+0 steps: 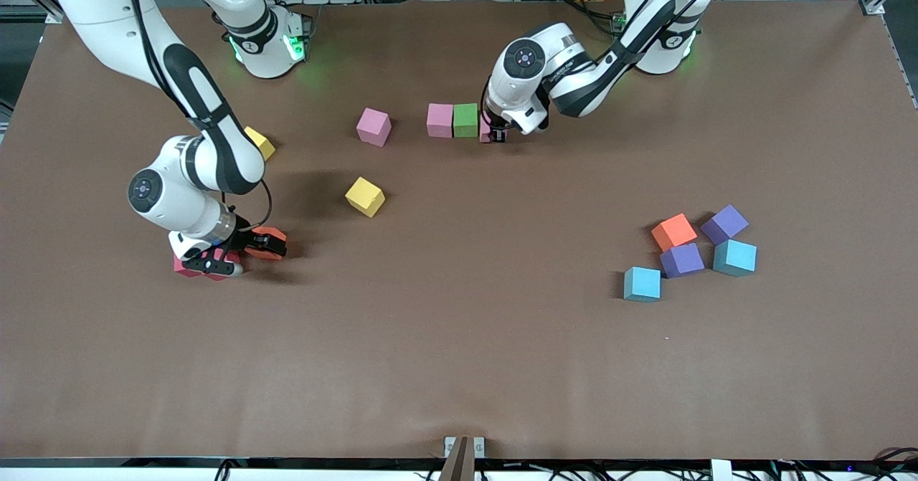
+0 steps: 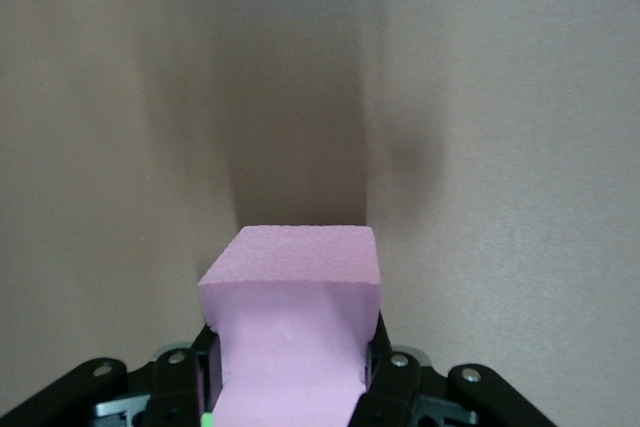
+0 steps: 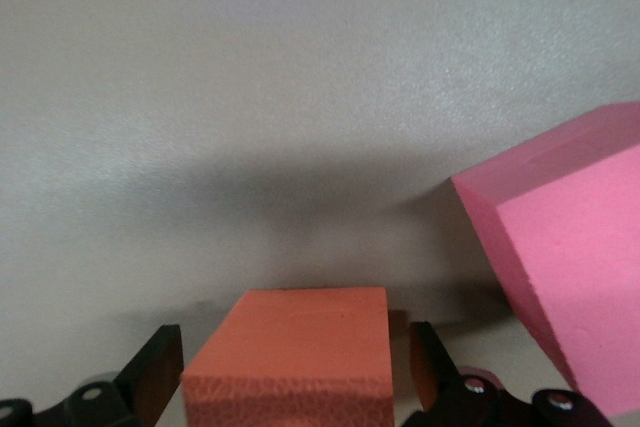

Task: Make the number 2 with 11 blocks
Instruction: 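Place lilac beside pink with the left gripper while the right gripper grasps orange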

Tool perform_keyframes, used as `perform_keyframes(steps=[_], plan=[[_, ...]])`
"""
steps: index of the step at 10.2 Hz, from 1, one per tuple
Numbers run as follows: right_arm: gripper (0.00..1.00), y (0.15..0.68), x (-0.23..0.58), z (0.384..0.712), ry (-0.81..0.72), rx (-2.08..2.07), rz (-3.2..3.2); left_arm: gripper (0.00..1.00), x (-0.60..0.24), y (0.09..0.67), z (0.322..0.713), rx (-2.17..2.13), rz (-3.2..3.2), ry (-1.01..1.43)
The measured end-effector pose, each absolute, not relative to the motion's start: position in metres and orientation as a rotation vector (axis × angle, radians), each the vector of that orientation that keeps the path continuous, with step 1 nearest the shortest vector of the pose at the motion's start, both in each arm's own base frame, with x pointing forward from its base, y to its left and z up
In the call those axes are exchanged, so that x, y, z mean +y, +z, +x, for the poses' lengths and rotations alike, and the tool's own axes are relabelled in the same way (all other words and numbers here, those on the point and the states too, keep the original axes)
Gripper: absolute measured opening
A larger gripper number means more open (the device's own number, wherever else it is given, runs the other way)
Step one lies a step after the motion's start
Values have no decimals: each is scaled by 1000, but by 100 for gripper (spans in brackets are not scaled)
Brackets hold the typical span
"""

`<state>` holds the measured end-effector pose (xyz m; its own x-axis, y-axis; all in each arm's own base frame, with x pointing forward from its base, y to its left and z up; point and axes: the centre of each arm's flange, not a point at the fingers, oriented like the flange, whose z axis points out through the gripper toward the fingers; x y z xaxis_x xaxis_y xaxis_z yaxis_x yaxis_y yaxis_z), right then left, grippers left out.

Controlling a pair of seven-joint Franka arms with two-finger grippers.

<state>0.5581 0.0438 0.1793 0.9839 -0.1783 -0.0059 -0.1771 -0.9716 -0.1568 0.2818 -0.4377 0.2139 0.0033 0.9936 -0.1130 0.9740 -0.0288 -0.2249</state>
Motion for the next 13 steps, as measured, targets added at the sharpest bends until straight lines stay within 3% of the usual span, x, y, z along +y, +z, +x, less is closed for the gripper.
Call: perform_keyframes(steps=[5,7,9,10,13], plan=[[99,180,49,552,44,251,-2968,55,-438,209,272,-2111,-2199,365],[91,182,50,550,77,247,-2965,55,-439,207,272,-2114,-2200,376],[60,184,51,549,95,242,-2961,59,-440,204,271,-2099,-2220,372],[60,186,52,549,94,236,-2961,65,-440,203,270,-2088,-2232,368],[60,201,70,556,47,170,-2961,100,-440,200,268,-2040,-2293,336]])
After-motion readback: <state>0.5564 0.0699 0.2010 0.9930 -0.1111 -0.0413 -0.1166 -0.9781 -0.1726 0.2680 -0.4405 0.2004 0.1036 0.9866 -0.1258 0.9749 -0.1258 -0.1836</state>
